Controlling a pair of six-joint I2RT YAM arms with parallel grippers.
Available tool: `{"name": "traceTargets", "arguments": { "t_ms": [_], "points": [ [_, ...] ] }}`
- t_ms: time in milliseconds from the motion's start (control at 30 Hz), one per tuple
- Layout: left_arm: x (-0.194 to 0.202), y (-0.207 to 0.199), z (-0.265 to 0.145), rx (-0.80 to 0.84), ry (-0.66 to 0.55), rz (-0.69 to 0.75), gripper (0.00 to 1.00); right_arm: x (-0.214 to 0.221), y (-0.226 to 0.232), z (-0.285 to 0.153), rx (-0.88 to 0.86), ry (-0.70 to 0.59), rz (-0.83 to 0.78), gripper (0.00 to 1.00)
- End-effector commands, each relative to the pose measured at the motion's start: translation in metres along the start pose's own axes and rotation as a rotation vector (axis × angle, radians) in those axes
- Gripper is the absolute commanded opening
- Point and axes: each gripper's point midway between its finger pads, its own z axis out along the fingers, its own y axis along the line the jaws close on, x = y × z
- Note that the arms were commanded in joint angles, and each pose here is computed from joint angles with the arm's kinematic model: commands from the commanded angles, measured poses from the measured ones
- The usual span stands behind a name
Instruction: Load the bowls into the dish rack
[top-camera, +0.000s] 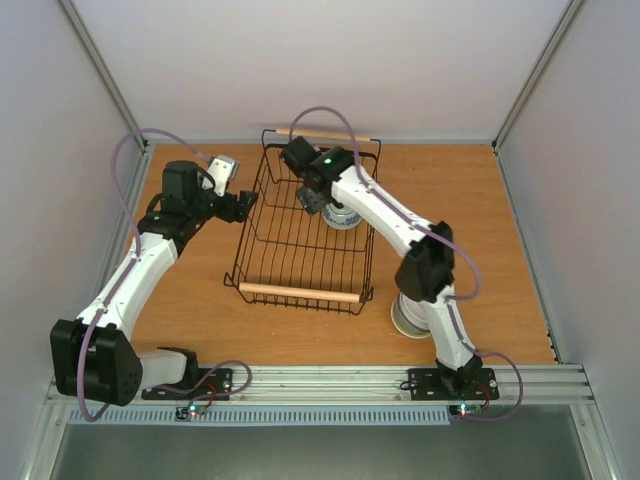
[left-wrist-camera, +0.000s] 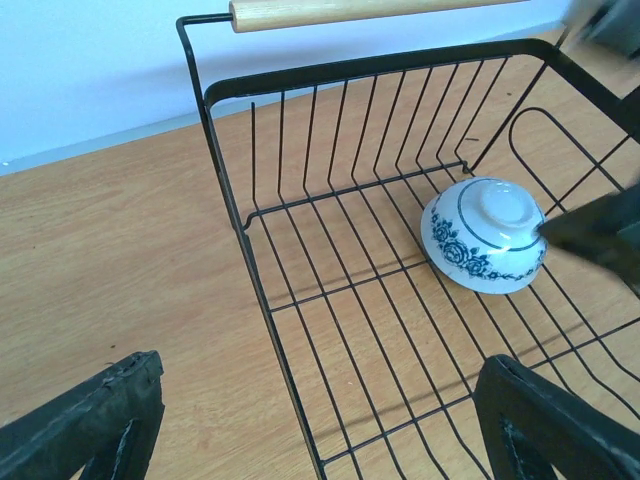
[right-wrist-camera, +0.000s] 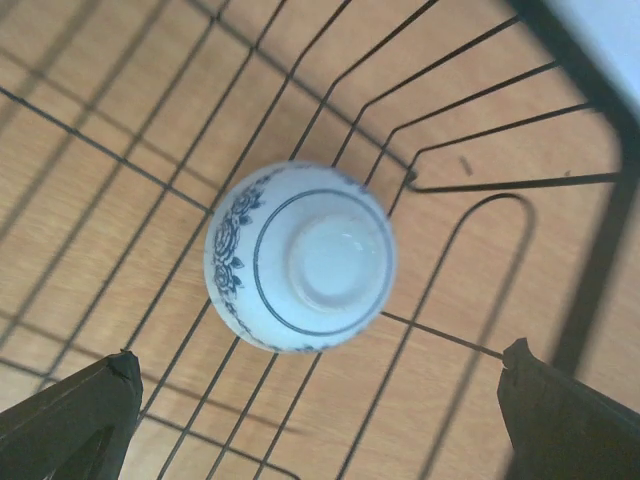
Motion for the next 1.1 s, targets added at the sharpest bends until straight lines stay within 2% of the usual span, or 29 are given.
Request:
{"name": "traceTargets", "arguments": {
  "t_ms": [0,67,167,233,333,433,567,667,833,1067],
  "points": [
    [-0.001,-0.004,-0.004,0.021,-0.012,0.025,0.85,-0.022,-0.029,-0.071,-0.067,-0.201,0.162,0.99],
    [0.000,-0.004,-0.003,0.022,-0.007,0.026,0.87,-0.011,-0.042,-0.089,-0.067,-0.229,0.217,0.99],
    [0.001,-0.002,-0.003,0.007,-0.005,0.024,0.95,0.016,-0.068,-0.117,-0.053,-0.278,0.313,0.99],
    [0.002,0.000,-0.002,-0.004,-0.006,0.025,0.99,0.042,-0.079,-0.129,-0.058,-0.288,0.373,0.99],
    [0.002,0.002,-0.002,-0.015,-0.001,0.024,0.99,0.091,-0.091,-0.140,-0.081,-0.264,0.462,0.99],
    [0.002,0.001,-0.001,-0.009,0.004,0.021,0.99,0.152,-0.091,-0.133,-0.105,-0.176,0.591,0.97],
    [0.002,-0.001,0.000,0.002,0.010,0.017,0.99,0.224,-0.084,-0.119,-0.119,-0.046,0.700,0.87],
    [0.003,-0.001,0.001,0.004,0.013,0.017,0.99,0.262,-0.073,-0.110,-0.163,0.020,0.780,0.79],
    [0.004,-0.002,0.000,0.004,0.016,0.017,0.99,0.297,-0.057,-0.103,-0.236,0.090,0.848,0.67],
    [0.007,-0.001,0.004,0.001,0.025,0.020,0.99,0.297,-0.044,-0.114,-0.351,0.067,0.805,0.63]
  ]
}}
